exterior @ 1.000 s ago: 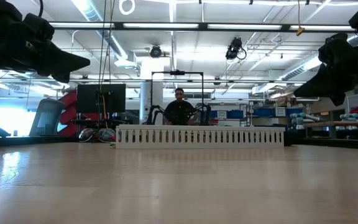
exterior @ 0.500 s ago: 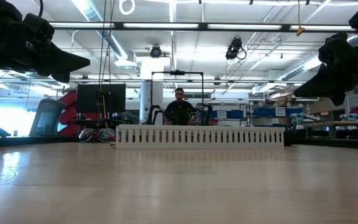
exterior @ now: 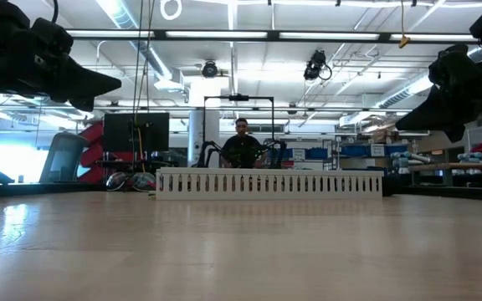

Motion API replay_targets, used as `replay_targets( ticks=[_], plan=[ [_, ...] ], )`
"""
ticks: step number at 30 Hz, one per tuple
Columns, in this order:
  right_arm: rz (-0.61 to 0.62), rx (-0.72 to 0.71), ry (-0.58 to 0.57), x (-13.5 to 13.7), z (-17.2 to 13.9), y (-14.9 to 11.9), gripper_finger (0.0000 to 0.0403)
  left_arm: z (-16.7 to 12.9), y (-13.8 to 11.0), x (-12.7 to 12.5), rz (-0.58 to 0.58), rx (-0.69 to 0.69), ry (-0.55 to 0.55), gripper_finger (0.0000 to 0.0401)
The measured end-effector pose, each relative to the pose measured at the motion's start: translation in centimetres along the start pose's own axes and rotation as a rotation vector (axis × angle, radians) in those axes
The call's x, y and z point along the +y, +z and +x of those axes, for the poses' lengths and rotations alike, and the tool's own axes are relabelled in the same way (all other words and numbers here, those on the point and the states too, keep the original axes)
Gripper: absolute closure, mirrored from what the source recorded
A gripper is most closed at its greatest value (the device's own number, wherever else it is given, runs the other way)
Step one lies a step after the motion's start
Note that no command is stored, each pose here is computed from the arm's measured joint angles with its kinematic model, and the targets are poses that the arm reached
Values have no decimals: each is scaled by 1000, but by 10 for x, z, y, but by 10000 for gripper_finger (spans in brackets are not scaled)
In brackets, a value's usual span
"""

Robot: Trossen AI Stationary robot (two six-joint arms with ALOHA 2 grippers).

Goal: Ziptie cables
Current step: Return to Home Position

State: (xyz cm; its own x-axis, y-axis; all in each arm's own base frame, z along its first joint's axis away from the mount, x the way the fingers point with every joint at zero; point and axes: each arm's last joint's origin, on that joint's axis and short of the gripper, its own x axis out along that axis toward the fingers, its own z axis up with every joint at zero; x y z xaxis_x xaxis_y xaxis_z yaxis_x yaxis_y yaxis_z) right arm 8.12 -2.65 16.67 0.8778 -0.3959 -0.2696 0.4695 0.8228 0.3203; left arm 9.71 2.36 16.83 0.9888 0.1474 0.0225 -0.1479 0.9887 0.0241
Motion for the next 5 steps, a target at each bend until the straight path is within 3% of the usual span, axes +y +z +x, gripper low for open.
replay_targets(
  ticks=[5],
  plan=[
    [0, 0, 0, 0, 0, 0, 399, 0, 0, 0, 0, 0, 0, 380]
  ],
)
